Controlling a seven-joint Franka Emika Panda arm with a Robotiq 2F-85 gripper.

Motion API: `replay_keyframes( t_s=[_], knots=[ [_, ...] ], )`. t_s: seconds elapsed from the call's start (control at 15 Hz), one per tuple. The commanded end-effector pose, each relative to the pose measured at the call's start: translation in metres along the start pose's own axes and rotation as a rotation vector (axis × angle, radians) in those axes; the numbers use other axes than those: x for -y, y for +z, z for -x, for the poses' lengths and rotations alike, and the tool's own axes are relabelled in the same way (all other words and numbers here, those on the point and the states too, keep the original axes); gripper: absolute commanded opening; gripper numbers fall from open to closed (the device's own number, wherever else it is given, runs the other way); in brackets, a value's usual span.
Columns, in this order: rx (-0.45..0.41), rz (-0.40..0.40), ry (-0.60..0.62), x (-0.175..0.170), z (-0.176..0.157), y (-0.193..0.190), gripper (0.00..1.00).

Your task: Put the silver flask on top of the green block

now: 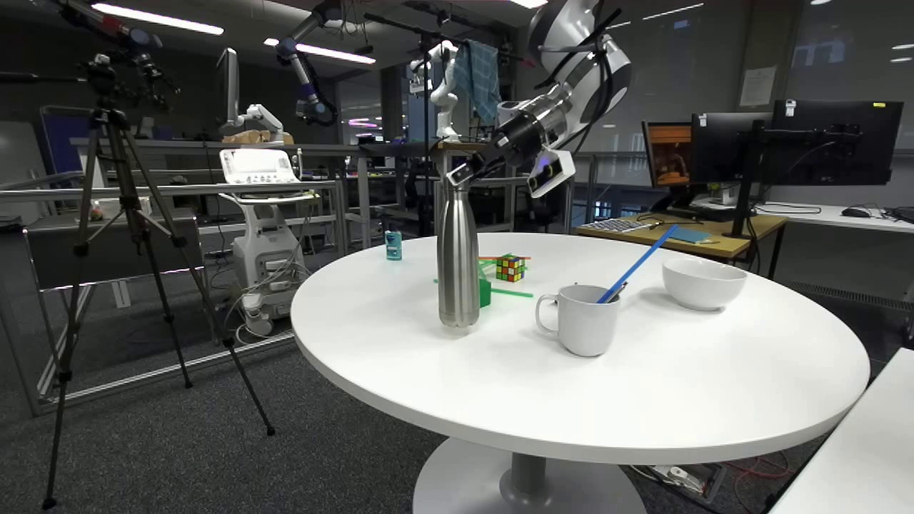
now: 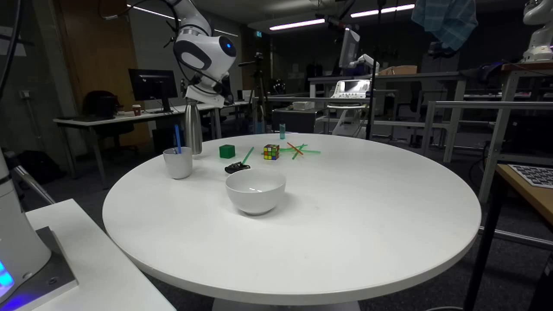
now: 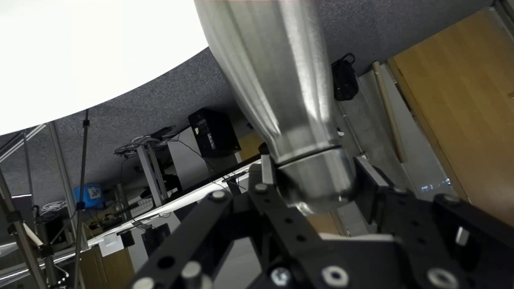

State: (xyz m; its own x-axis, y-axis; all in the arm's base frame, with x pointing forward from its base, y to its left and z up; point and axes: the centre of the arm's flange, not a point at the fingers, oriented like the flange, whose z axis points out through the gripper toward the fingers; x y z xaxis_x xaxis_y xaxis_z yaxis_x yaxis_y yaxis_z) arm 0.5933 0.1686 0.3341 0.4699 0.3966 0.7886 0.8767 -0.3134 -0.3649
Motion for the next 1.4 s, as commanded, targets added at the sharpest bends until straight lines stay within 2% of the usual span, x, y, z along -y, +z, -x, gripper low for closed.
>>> replay_keyframes(
  t_s=[0.0, 0.47, 0.93, 1.33],
  knots=[
    [-0.005, 0.035, -0.034, 0.002, -0.011, -0.012, 0.27],
    [0.015, 0.127, -0.042, -0.017, -0.012, -0.026, 0.27],
    [0.031, 0.144, -0.048, -0.027, -0.018, -0.032, 0.27],
    [0.039, 0.183, -0.099, -0.031, -0.043, -0.051, 0.27]
  ],
)
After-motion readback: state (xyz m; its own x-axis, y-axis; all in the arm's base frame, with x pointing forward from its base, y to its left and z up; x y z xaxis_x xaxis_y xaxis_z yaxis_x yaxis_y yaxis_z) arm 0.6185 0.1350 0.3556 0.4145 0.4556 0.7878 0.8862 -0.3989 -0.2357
